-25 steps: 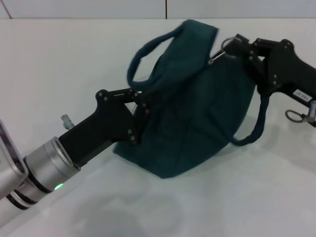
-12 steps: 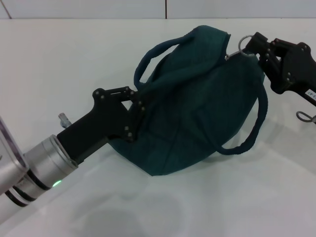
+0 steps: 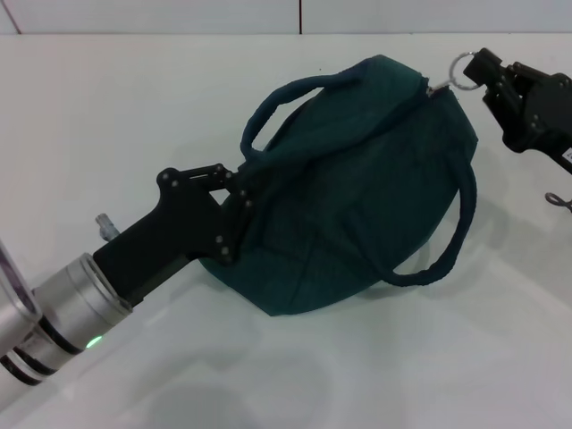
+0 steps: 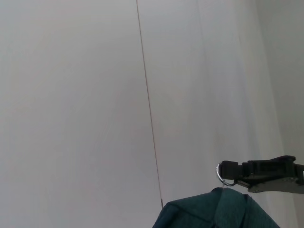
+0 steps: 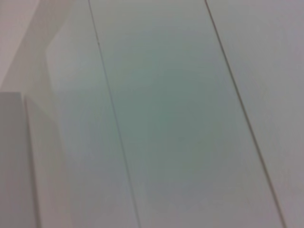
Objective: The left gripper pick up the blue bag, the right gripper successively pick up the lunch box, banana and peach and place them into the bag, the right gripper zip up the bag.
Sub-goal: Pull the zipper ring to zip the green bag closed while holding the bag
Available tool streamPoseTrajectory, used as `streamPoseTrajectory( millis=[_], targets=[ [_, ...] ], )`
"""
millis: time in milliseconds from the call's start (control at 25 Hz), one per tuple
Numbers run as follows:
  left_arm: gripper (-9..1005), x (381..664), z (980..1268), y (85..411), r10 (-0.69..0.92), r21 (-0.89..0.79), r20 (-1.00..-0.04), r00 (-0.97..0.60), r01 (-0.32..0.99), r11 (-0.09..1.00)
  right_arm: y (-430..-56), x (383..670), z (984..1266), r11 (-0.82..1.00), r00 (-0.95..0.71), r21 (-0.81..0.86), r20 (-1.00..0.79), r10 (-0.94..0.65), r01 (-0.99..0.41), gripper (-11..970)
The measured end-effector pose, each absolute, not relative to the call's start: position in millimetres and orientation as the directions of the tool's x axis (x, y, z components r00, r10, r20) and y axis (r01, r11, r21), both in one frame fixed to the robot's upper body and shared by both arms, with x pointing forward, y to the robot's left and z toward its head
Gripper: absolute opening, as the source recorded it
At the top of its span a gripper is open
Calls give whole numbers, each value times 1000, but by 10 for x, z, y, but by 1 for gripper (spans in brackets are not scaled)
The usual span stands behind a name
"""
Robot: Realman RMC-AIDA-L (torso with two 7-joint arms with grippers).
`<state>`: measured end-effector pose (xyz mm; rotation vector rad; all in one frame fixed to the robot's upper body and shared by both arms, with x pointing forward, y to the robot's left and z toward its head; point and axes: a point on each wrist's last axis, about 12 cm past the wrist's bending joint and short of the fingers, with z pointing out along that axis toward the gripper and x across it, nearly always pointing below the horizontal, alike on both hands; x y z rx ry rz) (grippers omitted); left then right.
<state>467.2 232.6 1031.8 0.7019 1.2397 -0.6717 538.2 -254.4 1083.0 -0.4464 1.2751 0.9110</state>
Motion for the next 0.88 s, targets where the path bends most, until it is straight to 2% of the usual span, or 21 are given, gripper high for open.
streamPoseTrajectory(
  millis=[400, 600, 880],
  targets=[
    [4, 4606, 10302, 2447, -91, 81, -977, 192, 734, 674, -2674, 5417, 10747, 660, -27, 274, -933, 359, -700, 17],
    [-1, 4591, 10330, 2444, -109, 85, -972, 210, 740, 667, -2635, 5445, 10760, 637, -58, 296, -928, 367, -711, 16],
    [82, 4599, 10380, 2253, -147, 100, -952, 267, 731, 675, -2550, 5472, 10794, 606, -61, 281, -932, 356, -744, 16]
  ],
)
